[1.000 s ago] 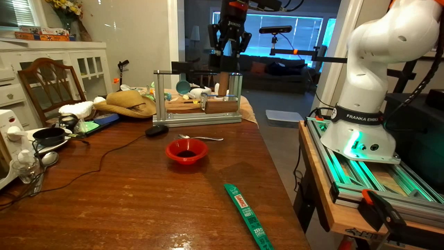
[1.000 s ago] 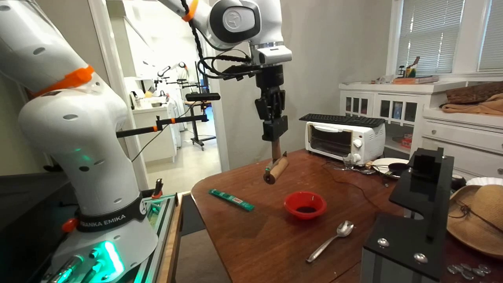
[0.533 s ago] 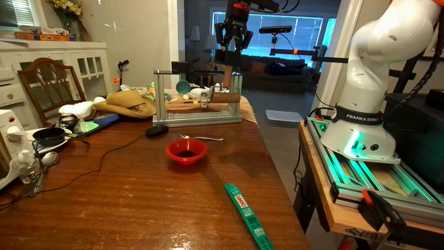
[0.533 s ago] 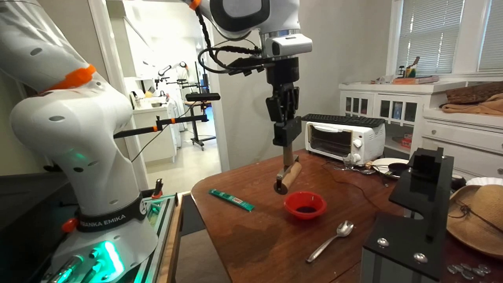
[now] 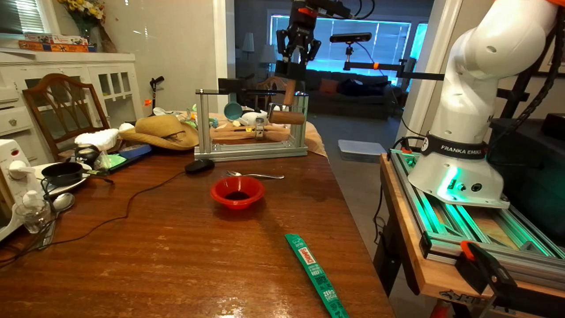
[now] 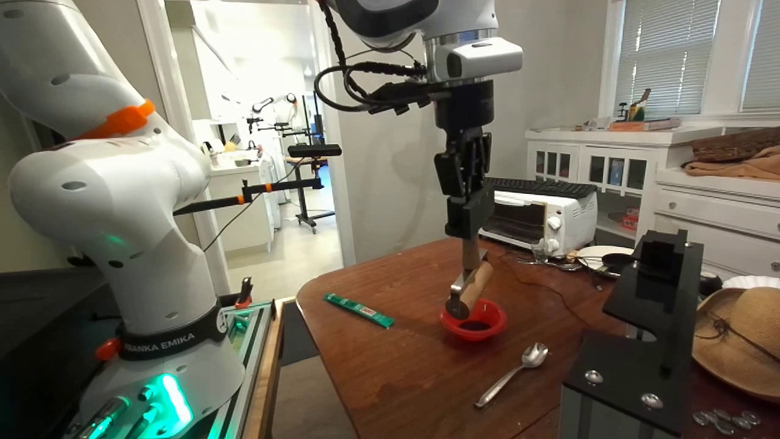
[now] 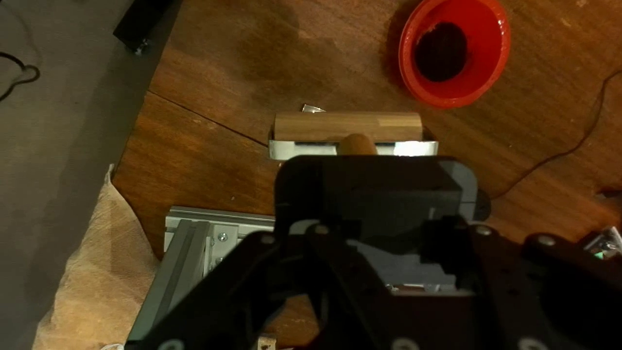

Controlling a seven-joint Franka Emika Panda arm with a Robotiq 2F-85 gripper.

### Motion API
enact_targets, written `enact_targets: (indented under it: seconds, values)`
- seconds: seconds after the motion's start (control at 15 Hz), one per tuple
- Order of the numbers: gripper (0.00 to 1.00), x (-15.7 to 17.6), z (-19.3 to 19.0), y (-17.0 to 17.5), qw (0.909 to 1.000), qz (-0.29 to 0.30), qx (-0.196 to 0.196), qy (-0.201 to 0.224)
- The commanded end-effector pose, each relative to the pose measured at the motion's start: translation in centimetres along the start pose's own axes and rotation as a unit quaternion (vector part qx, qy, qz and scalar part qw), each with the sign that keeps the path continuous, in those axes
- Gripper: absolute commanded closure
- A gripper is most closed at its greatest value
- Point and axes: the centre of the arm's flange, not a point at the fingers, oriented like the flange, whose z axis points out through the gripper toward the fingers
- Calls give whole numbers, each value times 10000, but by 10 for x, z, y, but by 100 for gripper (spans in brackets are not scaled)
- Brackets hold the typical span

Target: Use the wooden object to roll on the green packet

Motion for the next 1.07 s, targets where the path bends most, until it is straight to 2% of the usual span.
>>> enact_targets:
  seconds: [0.0, 0.6, 1.0]
  values:
    - [78, 33, 4, 6, 9996, 224, 76, -178]
    - [78, 93, 24, 20, 9973, 712, -13, -179]
    - [78, 127, 35, 34, 9950, 994, -74, 72]
